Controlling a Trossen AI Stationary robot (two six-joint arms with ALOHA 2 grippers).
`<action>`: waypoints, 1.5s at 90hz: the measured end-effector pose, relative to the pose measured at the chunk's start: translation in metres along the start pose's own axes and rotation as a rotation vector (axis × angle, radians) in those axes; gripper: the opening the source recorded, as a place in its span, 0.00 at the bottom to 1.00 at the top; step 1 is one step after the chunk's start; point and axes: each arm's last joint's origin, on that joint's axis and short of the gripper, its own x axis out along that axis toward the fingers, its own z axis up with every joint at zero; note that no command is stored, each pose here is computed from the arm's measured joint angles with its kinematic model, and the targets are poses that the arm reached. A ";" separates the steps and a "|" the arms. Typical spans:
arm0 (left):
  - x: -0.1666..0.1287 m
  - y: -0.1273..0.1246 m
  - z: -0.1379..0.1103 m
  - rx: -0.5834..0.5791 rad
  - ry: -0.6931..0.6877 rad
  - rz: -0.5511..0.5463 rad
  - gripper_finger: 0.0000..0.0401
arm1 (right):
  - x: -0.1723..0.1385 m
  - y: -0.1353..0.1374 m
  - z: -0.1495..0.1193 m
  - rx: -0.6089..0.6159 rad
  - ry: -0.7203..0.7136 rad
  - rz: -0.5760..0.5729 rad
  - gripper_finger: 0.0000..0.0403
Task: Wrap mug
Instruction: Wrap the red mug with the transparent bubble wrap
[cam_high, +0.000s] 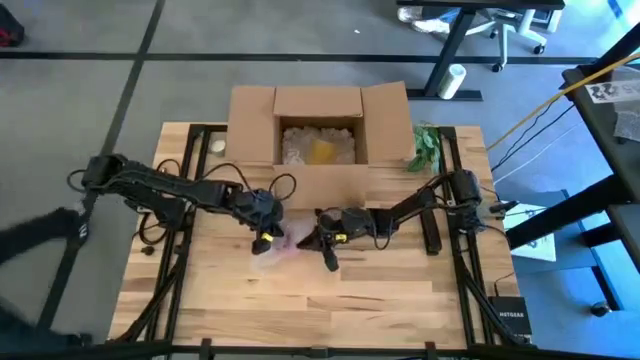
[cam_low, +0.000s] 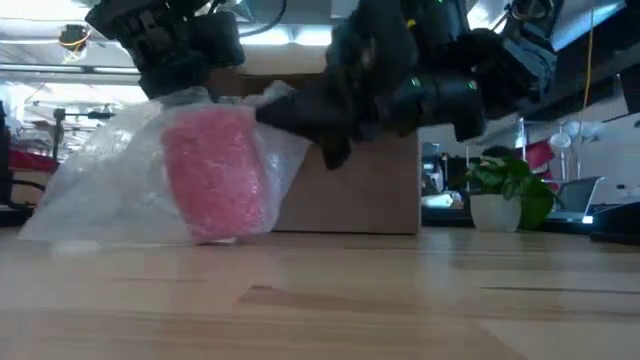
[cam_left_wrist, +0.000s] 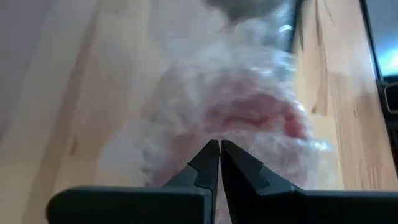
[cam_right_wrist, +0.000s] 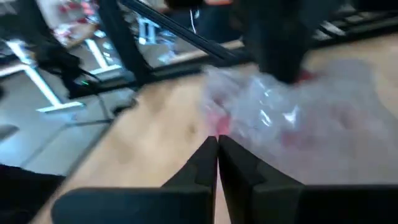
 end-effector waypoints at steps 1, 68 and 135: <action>0.000 0.000 0.000 0.000 0.002 0.000 0.00 | 0.001 0.001 0.000 0.000 0.002 0.001 0.00; 0.000 -0.001 0.001 0.010 -0.008 -0.023 0.00 | -0.035 0.030 0.034 -0.072 0.273 -0.459 0.00; 0.000 -0.002 0.001 0.023 -0.008 -0.030 0.00 | -0.033 0.038 0.066 -0.349 0.587 -0.464 0.17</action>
